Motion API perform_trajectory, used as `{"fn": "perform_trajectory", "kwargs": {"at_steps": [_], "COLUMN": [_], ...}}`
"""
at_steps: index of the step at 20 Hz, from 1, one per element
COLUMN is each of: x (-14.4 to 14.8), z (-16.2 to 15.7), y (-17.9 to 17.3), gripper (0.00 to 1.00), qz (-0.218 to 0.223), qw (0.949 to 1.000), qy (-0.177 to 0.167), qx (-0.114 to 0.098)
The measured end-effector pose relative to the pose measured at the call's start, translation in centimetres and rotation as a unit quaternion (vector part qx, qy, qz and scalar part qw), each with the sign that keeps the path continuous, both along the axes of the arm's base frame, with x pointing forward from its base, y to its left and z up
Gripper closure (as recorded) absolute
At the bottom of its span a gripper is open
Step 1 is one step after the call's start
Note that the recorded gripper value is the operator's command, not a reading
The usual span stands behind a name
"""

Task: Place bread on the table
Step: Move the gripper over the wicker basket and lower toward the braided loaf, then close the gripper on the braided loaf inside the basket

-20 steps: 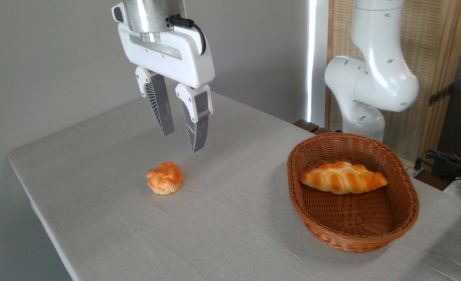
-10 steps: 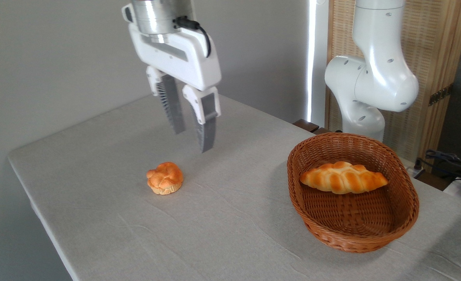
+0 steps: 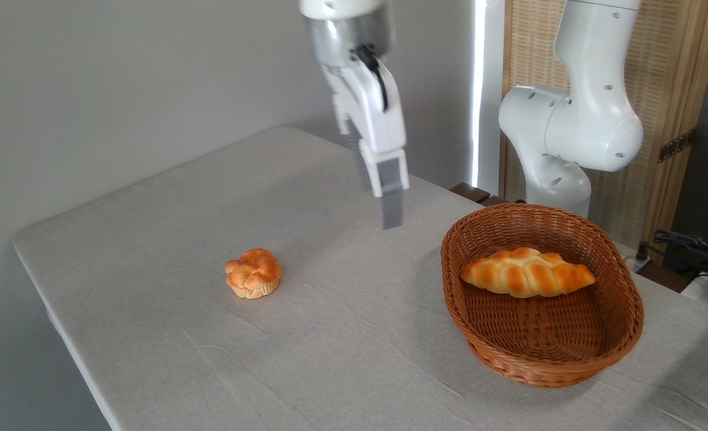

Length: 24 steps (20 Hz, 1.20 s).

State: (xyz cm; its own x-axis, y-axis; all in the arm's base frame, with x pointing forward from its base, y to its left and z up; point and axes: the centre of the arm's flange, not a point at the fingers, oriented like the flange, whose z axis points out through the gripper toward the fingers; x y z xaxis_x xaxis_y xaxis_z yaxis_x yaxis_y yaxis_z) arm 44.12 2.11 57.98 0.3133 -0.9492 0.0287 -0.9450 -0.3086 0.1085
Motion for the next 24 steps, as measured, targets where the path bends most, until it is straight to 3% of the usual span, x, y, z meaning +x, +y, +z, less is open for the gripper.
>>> {"fn": "perform_trajectory", "kwargs": {"at_steps": [4, 7, 12, 15, 19, 24], "x": [-3.7, -5.9, -8.2, -8.4, -9.1, -9.5], "z": [-2.3, -3.7, -5.9, -7.3, -10.1, -12.8], "y": [2.5, 5.6, 8.7, 8.3, 7.4, 6.6], "gripper": [0.00, 0.00, 0.00, 0.00, 0.00, 0.00], "qz": [-0.069, -0.126, -0.228, -0.252, -0.287, -0.300], "qw": [0.9972, 0.9907, 0.9714, 0.9643, 0.9510, 0.9455], "qy": [0.011, 0.016, 0.057, 0.076, 0.115, 0.126], "qx": [-0.028, -0.048, -0.031, -0.025, -0.013, -0.013]}}
